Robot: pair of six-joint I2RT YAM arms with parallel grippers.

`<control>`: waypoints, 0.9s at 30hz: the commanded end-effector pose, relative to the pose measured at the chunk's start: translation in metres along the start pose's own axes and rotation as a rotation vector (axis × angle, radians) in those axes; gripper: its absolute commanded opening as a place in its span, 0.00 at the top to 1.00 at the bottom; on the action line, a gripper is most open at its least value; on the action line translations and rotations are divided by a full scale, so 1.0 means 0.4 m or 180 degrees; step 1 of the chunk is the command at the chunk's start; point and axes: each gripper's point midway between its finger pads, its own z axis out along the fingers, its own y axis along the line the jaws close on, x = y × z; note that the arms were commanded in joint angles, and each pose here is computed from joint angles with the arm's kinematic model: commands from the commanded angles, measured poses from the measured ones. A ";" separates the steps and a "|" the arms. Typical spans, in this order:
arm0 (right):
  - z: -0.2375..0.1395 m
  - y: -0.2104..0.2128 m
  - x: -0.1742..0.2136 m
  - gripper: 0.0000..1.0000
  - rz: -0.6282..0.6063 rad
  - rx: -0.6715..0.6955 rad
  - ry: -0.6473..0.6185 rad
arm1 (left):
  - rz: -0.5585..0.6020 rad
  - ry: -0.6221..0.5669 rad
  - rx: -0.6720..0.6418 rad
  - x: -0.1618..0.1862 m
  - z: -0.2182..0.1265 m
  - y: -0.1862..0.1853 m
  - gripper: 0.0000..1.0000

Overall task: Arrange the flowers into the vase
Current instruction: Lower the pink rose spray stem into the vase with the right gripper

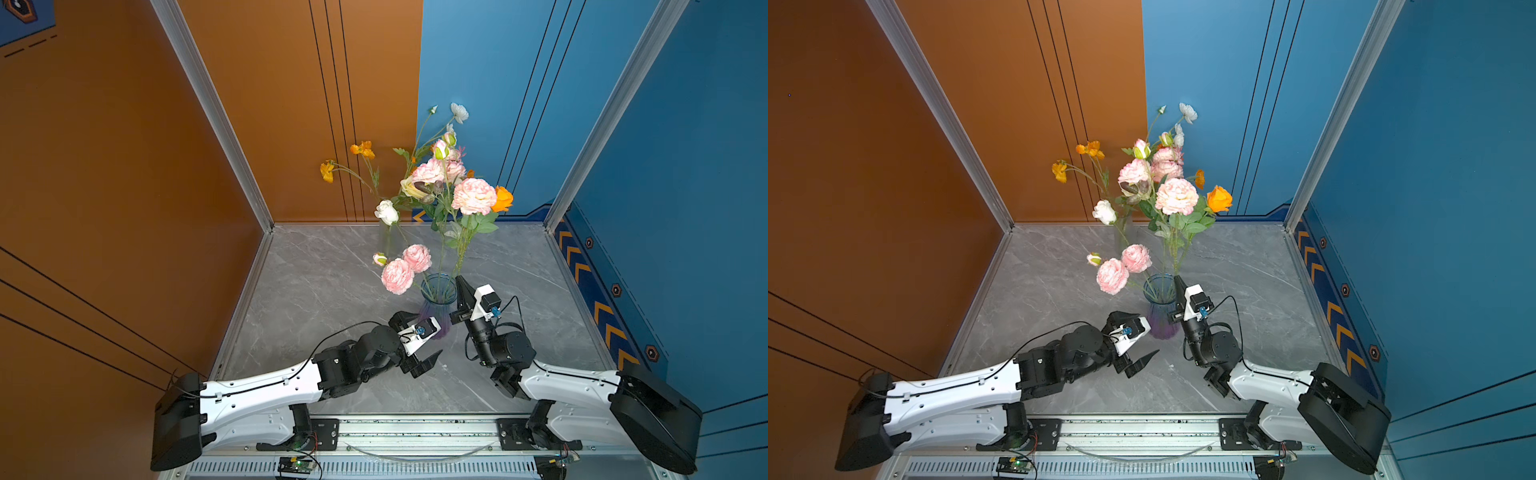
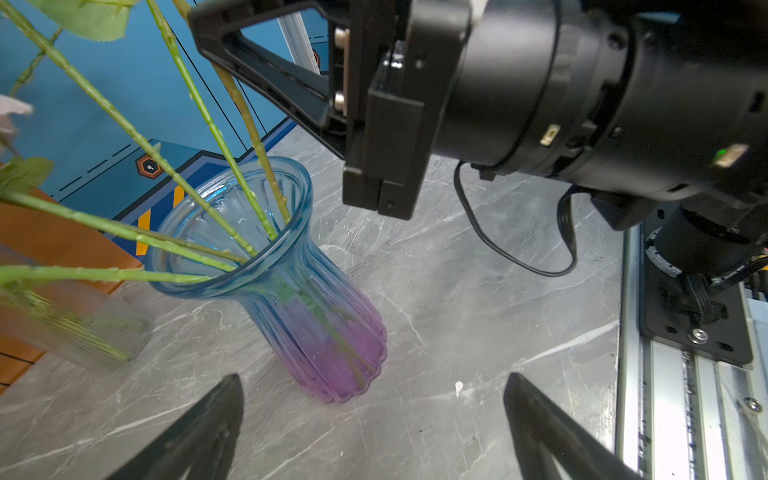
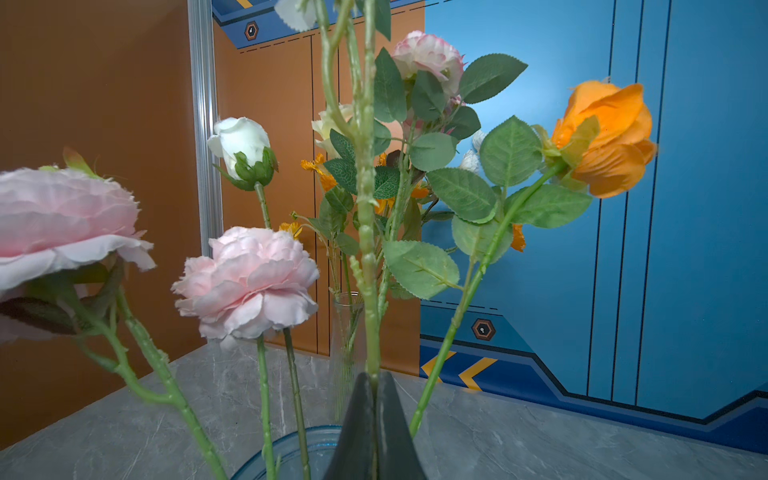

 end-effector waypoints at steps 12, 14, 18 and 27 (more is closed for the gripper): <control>-0.075 0.017 0.001 0.76 0.0241 -0.0096 0.0134 | -0.0063 -0.0125 -0.0137 -0.012 0.010 0.020 0.02; -0.097 0.015 0.009 0.61 0.0257 -0.0102 0.0225 | -0.0088 -0.0145 -0.0106 -0.011 0.002 0.016 0.02; -0.138 0.004 0.032 0.33 0.0259 -0.0140 0.0606 | -0.0129 -0.0133 -0.0082 0.006 -0.011 0.012 0.02; -0.263 -0.081 0.104 0.00 0.0244 -0.0110 0.1369 | -0.0232 -0.0090 -0.0368 0.044 0.013 0.039 0.02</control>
